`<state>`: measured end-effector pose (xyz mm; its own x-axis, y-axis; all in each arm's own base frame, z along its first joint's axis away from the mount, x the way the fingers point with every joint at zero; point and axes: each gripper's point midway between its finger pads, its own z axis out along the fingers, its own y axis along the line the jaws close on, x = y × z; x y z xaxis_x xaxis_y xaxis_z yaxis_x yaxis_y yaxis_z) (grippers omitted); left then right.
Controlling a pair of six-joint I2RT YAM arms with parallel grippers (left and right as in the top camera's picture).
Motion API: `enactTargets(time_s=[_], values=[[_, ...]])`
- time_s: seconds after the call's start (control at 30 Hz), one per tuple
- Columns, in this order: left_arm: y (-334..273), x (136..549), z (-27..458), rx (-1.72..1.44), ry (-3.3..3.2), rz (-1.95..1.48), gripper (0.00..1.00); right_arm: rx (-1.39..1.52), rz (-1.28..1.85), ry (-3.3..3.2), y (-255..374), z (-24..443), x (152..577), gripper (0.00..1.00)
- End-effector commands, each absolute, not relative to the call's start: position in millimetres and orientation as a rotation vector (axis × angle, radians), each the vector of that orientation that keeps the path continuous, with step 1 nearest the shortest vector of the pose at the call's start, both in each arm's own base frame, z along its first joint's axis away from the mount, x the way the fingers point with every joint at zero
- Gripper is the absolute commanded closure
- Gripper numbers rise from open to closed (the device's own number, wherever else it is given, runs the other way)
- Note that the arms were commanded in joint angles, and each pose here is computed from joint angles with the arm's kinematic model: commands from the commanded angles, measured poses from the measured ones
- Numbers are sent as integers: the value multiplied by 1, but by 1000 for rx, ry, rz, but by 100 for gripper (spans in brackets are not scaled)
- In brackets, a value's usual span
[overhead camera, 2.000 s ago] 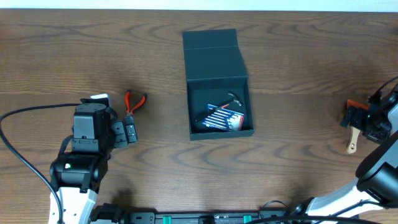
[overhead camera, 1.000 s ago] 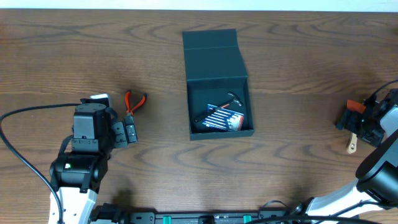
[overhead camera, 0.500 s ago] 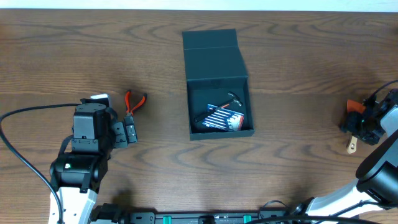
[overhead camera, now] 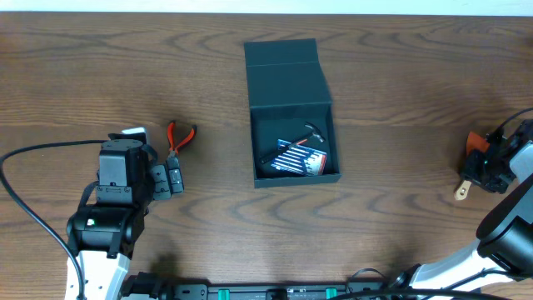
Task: Pack container
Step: 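Grasp the scraper handle with the right gripper and lift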
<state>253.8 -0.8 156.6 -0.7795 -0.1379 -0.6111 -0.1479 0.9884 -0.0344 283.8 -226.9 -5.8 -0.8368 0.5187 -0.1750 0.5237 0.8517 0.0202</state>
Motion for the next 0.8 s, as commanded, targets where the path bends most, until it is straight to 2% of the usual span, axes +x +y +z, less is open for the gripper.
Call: enactTargets(time_s=[0.0,0.27,0.4,0.6,0.77], values=[[2,256,164,-207,2458,29,2,856,79,2925,-205,-31,266,67],[2,256,164,-208,2458,30,1,894,85,2913,-205,-31,266,82],[2,256,164,-208,2457,30,1,914,84,2906,-205,-31,267,99],[2,256,164,-208,2455,29,1,1010,84,2865,-206,-25,271,99],[2,256,164,-208,2455,29,2,926,62,2848,-201,7,291,99]])
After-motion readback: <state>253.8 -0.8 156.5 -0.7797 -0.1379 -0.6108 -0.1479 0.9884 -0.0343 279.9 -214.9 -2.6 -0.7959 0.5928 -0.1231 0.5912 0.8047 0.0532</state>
